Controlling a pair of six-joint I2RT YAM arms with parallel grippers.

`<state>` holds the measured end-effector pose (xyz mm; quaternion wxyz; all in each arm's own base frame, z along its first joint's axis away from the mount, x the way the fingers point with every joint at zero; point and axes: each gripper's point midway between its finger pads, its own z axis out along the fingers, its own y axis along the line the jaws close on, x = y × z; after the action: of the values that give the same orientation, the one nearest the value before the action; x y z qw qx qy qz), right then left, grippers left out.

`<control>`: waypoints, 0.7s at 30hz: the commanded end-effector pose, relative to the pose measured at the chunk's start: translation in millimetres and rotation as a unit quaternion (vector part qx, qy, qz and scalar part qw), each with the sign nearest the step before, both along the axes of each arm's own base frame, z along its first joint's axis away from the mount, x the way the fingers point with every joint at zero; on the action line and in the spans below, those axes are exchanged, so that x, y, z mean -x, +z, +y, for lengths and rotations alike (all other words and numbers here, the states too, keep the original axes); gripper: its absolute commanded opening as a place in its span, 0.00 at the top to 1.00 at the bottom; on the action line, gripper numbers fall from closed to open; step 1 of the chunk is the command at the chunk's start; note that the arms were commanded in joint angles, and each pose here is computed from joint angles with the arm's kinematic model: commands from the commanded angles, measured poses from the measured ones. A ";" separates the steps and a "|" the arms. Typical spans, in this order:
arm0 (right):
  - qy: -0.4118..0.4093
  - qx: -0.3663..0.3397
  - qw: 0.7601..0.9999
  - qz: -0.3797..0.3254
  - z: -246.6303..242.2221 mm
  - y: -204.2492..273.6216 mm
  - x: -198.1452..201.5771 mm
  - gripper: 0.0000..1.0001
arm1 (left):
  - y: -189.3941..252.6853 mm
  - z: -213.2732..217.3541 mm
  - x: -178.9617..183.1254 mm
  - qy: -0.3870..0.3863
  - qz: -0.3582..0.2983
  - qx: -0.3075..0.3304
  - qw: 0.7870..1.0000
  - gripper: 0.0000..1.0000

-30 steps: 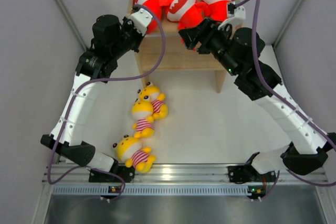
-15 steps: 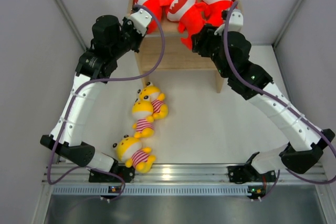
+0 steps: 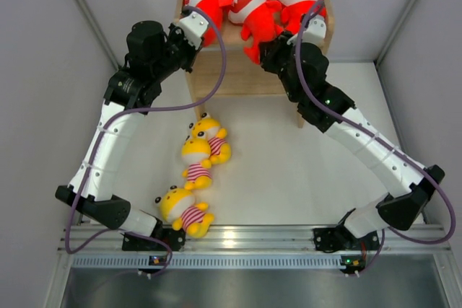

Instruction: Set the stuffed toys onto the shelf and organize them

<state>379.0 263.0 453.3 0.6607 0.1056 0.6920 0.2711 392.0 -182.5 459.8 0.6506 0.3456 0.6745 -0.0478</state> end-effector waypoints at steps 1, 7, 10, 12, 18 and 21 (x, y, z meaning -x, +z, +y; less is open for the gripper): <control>0.006 -0.092 0.995 -0.039 3.0 31.4 -3.1 0.90 | 21.3 0.0 5.2 -0.005 -0.030 0.021 0.999 0.78; 0.000 -0.203 0.977 -0.067 0.1 54.8 -3.8 1.00 | 22.2 -0.3 2.4 -0.002 -0.029 0.023 0.999 0.78; -0.006 -0.204 0.977 -0.058 7.0 52.6 -13.3 1.00 | 24.0 -0.6 1.5 -0.001 -0.030 0.026 0.999 0.76; -0.003 -0.206 0.977 -0.053 14.8 52.2 -20.2 1.00 | 23.3 -1.3 1.1 -0.002 -0.028 0.026 0.999 0.75; 0.005 -0.183 0.982 -0.037 27.9 42.3 -30.7 0.99 | 23.8 1.2 0.2 0.004 -0.031 0.023 0.999 0.67; 0.006 -0.182 0.982 -0.044 20.6 47.3 -23.0 0.89 | 24.8 2.2 3.6 0.003 -0.033 0.023 0.999 0.54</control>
<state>410.0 298.5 464.7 0.6419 0.2002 0.6356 0.3794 392.3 -182.5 459.5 0.6504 0.3443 0.6753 -0.0483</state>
